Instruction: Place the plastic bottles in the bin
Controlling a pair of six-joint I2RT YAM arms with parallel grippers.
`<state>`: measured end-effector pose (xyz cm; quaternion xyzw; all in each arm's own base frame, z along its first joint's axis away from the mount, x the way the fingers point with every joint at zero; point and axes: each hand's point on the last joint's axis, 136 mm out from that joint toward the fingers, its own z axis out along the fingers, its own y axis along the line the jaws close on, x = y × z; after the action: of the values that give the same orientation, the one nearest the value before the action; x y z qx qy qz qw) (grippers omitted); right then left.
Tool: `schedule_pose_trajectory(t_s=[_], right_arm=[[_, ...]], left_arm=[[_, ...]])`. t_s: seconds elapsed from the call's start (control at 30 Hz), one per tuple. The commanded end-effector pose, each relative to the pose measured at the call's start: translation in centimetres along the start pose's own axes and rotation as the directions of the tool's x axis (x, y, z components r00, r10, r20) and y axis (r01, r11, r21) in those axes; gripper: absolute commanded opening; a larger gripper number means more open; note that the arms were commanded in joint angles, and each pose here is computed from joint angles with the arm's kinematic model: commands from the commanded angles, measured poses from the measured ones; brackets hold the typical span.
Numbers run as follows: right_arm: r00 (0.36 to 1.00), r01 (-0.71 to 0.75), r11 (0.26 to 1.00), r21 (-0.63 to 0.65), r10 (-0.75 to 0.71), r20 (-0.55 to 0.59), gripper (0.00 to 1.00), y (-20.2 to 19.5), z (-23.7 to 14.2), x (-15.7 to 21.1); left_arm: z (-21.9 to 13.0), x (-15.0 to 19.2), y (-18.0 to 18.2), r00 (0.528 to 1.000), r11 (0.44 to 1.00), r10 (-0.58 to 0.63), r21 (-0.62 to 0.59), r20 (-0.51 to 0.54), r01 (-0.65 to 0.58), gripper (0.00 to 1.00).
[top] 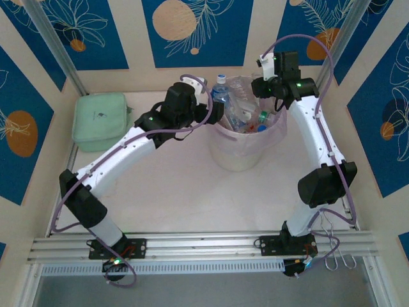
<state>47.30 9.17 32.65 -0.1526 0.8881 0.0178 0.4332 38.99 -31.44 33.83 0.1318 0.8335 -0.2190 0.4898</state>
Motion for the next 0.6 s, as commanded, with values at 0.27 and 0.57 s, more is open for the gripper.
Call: schedule_pose_trajectory(t_s=[0.27, 0.57], right_arm=[[0.936, -0.094, 0.988, -0.125, 0.045, -0.35, 0.41, 4.3, 2.6, 8.9], [0.965, -0.16, 0.975, -0.151, 0.122, -0.231, 0.61, 5.1, -2.4, 3.6]], left_arm=[[3.8, 3.8, 1.8, 0.994, 0.999, -0.042, -0.014, -0.098, 0.041, 1.0], [1.9, 3.2, 1.9, 0.996, 0.999, -0.049, -0.004, -0.068, 0.049, 1.0]])
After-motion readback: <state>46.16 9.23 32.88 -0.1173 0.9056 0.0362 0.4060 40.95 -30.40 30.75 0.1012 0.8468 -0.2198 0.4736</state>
